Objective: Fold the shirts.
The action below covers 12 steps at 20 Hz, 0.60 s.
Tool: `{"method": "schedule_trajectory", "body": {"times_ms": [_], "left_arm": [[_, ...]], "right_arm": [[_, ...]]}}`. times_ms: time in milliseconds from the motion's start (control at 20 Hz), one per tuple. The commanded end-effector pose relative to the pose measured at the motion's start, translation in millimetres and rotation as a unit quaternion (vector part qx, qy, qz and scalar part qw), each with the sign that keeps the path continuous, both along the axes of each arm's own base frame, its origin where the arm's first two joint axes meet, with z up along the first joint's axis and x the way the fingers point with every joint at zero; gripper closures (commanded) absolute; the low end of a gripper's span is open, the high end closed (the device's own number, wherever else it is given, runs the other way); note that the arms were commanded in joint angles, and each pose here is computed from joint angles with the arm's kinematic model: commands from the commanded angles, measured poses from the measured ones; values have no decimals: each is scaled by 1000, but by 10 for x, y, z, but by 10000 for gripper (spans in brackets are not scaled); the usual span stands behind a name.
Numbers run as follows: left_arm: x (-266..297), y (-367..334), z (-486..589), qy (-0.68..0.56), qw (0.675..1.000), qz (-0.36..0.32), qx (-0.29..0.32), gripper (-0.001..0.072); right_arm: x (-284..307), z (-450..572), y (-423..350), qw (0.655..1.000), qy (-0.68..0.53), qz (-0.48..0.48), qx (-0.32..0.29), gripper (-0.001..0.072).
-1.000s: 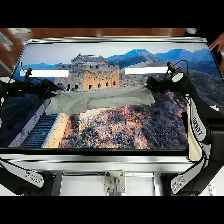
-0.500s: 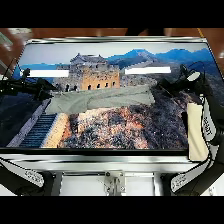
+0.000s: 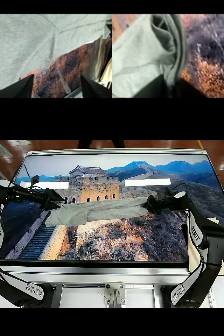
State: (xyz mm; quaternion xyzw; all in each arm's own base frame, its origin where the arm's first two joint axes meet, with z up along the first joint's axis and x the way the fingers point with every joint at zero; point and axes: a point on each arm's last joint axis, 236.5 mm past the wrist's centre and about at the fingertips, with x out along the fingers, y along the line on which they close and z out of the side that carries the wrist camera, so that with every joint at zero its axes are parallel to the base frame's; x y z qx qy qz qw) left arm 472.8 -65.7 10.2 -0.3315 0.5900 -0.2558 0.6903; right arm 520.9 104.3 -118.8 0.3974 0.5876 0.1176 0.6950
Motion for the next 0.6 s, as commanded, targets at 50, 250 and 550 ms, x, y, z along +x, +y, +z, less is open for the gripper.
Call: {"method": "schedule_trajectory", "body": {"times_ms": [50, 250, 550], "left_arm": [[-7, -475, -1, -16, 999, -41, 6, 310], [-18, -1153, -123, -56, 994, -92, 20, 670], [-256, -2473, -403, -68, 993, -94, -8, 670]], "right_arm": [[49, 337, 202, 999, -37, 30, 26, 656], [41, 1306, 232, 991, -125, 54, 16, 656], [-561, 2513, 302, 977, -186, 105, -14, 656]]}}
